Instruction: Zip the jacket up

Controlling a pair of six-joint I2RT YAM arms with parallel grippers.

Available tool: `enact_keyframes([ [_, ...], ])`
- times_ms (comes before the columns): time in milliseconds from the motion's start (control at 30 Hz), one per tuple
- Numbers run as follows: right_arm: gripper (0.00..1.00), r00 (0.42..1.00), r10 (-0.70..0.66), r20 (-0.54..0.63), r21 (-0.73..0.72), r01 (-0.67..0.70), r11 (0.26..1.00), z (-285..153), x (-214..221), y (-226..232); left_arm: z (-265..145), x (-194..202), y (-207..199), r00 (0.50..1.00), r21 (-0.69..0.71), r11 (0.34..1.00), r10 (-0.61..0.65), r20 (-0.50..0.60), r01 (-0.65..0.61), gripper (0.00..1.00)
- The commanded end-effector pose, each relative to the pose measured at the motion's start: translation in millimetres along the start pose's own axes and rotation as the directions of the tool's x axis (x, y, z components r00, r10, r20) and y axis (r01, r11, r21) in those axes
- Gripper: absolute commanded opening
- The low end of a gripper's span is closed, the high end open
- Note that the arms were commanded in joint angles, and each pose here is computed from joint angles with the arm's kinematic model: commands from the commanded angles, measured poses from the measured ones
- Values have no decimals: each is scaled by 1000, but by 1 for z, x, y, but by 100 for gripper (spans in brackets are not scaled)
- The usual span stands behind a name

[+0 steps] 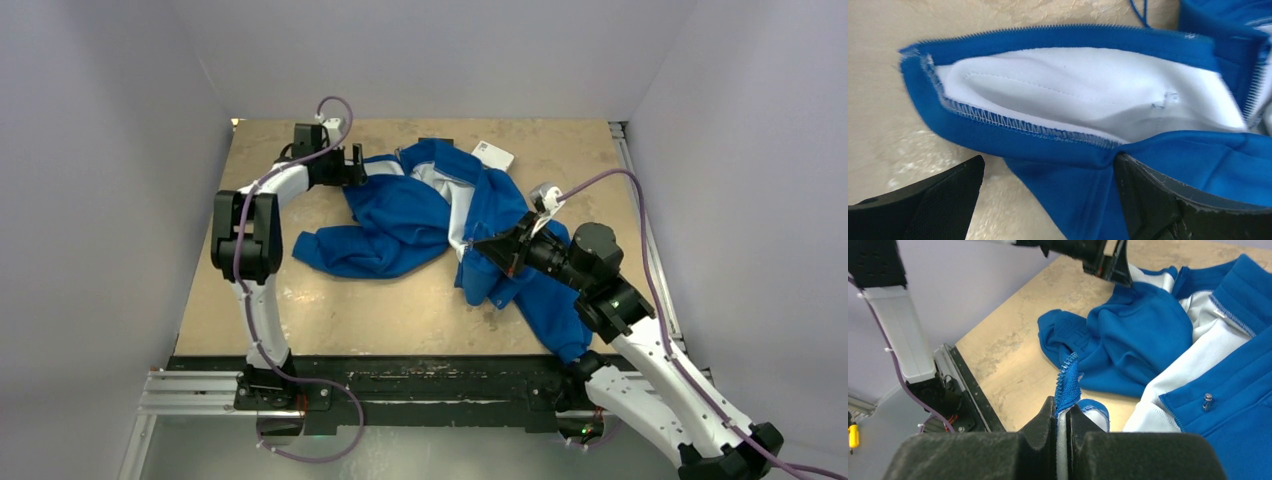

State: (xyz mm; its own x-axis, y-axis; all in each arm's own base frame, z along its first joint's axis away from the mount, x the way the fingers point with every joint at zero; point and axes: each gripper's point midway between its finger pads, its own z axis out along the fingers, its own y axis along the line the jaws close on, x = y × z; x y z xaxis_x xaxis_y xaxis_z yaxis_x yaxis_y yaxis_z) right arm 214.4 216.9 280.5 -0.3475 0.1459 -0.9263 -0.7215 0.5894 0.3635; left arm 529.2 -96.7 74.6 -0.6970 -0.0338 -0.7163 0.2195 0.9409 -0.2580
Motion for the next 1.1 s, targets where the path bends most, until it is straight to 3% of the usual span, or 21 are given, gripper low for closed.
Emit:
enact_keyframes([
  [0, 0, 999, -23, 47, 27, 21, 999, -5, -27, 3, 31, -5, -8, 999, 29, 999, -30, 43, 29, 99],
  [33, 0, 999, -22, 39, 37, 20, 999, -4, -25, 0, 37, -6, -6, 998, 22, 999, -30, 56, 29, 95],
  [67, 0, 999, -23, 39, 44, 21, 999, -3, -27, -2, 41, -11, -4, 996, 19, 999, -31, 83, 29, 83],
  [100, 0, 999, -26, 46, 47, 24, 999, -2, -30, -2, 43, -17, -1, 994, 15, 1000, -27, 110, 25, 66],
  [167, 0, 997, -33, 63, 56, 29, 998, -2, -38, -2, 40, -35, 1, 986, 13, 1000, -13, 165, 11, 22],
  [233, 0, 996, -43, 76, 70, 37, 997, -2, -46, -4, 29, -56, -3, 978, 14, 1000, 13, 209, -17, 0],
  [367, 0, 994, -58, 93, 88, 50, 995, -1, -56, -6, -10, -108, -12, 948, 11, 997, 68, 312, -75, 0],
  [467, 0, 990, -70, 125, 121, 55, 991, -3, -67, -9, -58, -172, -9, 899, -27, 996, 88, 429, -85, 0],
  [533, 0, 985, -77, 153, 166, 51, 985, -7, -75, -14, -95, -218, -3, 853, -72, 994, 110, 511, -85, 0],
  [633, 0, 974, -95, 204, 243, 44, 969, -18, -89, -23, -161, -283, -1, 743, -165, 981, 184, 644, -99, 0],
  [733, 0, 963, -112, 245, 304, 33, 952, -28, -100, -30, -220, -323, -2, 645, -242, 961, 268, 715, -132, 0],
  [800, 0, 959, -121, 254, 316, 36, 948, -30, -103, -31, -242, -330, -23, 620, -203, 962, 273, 735, -183, 0],
  [867, 0, 962, -120, 244, 313, 39, 949, -28, -100, -31, -249, -317, -54, 644, -92, 962, 241, 726, -256, 0],
  [967, 0, 968, -100, 229, 319, 23, 948, -25, -92, -36, -243, -267, -111, 709, 70, 919, 249, 660, -388, 0],
  [1067, 0, 972, -85, 220, 318, 11, 948, -22, -85, -39, -236, -197, -160, 743, 189, 838, 321, 587, -511, 0],
])
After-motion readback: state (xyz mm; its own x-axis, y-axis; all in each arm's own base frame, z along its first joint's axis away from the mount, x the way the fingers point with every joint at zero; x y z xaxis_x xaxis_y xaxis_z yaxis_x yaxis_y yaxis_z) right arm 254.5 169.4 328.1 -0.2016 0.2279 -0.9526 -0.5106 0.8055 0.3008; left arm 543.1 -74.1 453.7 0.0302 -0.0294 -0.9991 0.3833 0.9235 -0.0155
